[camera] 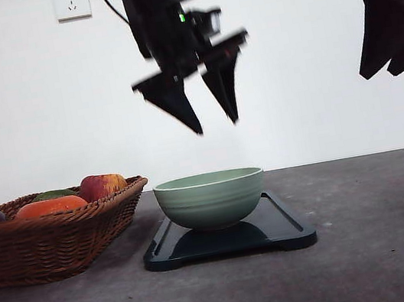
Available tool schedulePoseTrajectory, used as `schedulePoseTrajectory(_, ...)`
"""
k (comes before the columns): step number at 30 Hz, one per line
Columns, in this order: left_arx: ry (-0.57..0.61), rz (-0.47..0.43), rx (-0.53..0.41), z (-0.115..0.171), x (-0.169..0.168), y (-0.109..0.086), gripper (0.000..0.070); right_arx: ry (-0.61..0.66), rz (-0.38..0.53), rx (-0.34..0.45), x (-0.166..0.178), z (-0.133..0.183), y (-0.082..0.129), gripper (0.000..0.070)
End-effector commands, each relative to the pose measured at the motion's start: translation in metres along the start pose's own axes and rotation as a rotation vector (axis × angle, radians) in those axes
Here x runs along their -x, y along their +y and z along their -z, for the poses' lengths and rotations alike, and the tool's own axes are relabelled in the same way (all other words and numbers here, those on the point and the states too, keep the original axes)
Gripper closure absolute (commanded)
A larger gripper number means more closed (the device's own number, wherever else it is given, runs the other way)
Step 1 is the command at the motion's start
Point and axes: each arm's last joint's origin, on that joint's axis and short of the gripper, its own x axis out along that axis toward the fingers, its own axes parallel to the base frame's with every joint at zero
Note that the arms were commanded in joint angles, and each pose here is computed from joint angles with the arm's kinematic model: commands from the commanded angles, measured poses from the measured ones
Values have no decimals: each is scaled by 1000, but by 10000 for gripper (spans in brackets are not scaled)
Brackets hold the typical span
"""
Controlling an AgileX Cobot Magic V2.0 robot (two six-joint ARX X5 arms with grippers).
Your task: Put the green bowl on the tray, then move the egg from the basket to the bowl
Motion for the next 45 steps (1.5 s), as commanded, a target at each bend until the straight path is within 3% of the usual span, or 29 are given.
schedulePoseTrajectory(1, -20, 32, 0, -4, 10, 2, 310, -1, -4, 8, -1, -1, 1, 463)
schedulePoseTrajectory(5, -78, 103, 2, -5, 39, 5, 336, -1, -4, 9, -1, -1, 1, 463)
schedulePoseTrajectory(8, -110, 98, 3, -4, 54, 7, 391, -2, -4, 9, -1, -1, 1, 463)
schedulePoseTrajectory(15, -116, 111, 10, 3, 75, 9, 394, -2, -4, 9, -1, -1, 1, 463)
schedulePoseTrajectory(20, -212, 104, -1, 19, 89, 9, 427, -2, -4, 9, -1, -1, 1, 463)
schedulePoseTrajectory(30, -364, 48, 97, 122, 113, 34, 435, -3, -4, 9, -1, -1, 1, 463)
schedulePoseTrajectory(38, -434, 7, 144, 201, 134, 35, 435, -3, -5, 9, -1, -1, 1, 463)
schedulePoseTrajectory(45, -461, -16, 246, 258, 135, 34, 435, -3, -5, 9, -1, -1, 1, 463)
